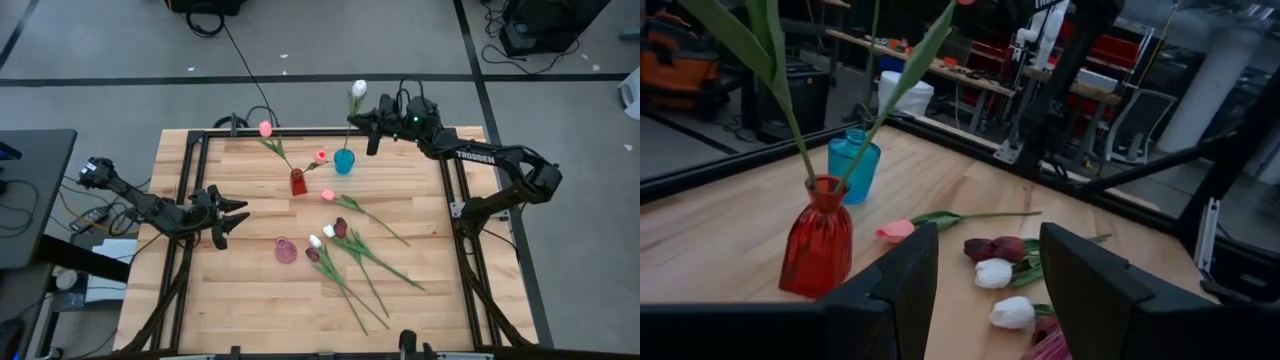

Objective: Sort flowers into vase by color
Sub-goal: Put the white flower into the blue vase

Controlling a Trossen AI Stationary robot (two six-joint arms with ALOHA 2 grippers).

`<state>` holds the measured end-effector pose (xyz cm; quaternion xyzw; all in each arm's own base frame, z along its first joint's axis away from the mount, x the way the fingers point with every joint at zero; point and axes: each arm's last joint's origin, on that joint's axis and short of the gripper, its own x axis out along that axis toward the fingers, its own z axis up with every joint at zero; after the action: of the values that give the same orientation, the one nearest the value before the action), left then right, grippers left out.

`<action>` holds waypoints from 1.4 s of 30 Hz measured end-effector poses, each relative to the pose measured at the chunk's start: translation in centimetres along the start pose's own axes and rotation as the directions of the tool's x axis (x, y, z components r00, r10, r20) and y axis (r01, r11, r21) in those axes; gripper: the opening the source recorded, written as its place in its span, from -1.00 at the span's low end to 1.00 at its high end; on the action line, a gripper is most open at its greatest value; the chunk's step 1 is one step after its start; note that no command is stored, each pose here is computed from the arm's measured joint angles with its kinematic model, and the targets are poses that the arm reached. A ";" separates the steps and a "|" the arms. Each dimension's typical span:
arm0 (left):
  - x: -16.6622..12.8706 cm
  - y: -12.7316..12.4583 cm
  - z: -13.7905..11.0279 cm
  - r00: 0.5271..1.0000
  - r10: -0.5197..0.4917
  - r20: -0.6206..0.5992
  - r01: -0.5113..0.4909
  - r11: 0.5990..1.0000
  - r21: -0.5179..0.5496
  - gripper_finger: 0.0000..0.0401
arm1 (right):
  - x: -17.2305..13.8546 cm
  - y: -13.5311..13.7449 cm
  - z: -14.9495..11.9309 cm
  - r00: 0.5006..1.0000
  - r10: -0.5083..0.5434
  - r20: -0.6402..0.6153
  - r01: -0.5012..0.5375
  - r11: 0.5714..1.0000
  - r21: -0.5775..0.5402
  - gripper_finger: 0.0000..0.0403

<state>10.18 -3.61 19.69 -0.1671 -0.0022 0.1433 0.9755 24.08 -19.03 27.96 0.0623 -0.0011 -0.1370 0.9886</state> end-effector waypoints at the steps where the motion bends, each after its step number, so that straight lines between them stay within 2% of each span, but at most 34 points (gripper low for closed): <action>1: 0.0 0.0 0.0 1.000 -0.001 0.003 0.001 1.000 -0.006 -0.09 | -0.1 -0.2 0.1 1.000 0.002 0.009 -0.002 1.000 -0.004 -0.92; 5: 0.0 0.0 0.1 1.000 -0.003 0.005 0.003 1.000 -0.014 -0.09 | -0.6 -1.0 0.9 0.997 0.038 0.066 -0.037 0.999 -0.011 -0.92; 13: 0.0 0.0 0.1 1.000 0.008 0.016 -0.007 1.000 -0.030 -0.09 | -0.6 -1.7 0.3 0.999 0.040 0.030 -0.040 0.999 -0.009 -0.92; 19: 0.0 0.1 0.2 0.997 0.064 0.040 -0.063 0.997 -0.032 -0.09 | 0.6 -1.4 -1.4 0.997 0.072 -0.026 -0.071 0.997 0.031 -0.92; 26: 0.0 0.2 0.2 0.997 0.067 0.041 -0.068 0.998 0.014 -0.09 | 1.5 -1.1 -2.8 0.993 0.091 -0.081 -0.085 0.993 0.078 -0.91; 30: 0.0 0.1 0.2 0.998 0.050 0.034 -0.051 0.998 0.035 -0.09 | 1.5 -0.7 -3.7 0.980 0.102 -0.168 -0.090 0.993 0.077 -0.79; 36: 0.0 0.0 0.1 1.000 0.008 0.013 -0.010 0.995 0.101 -0.09 | 1.1 -0.6 -5.0 0.950 0.102 -0.295 -0.075 0.992 0.102 -0.46; 42: 0.0 -0.2 0.2 0.999 -0.044 0.005 0.042 0.987 0.157 -0.09 | -0.5 0.3 -4.1 0.890 0.043 -0.454 0.018 0.992 0.128 -0.27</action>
<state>10.22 -3.72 19.91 -0.0894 0.0013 0.1227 0.9884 23.78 -18.14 23.96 0.1561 0.2214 -0.1118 0.9561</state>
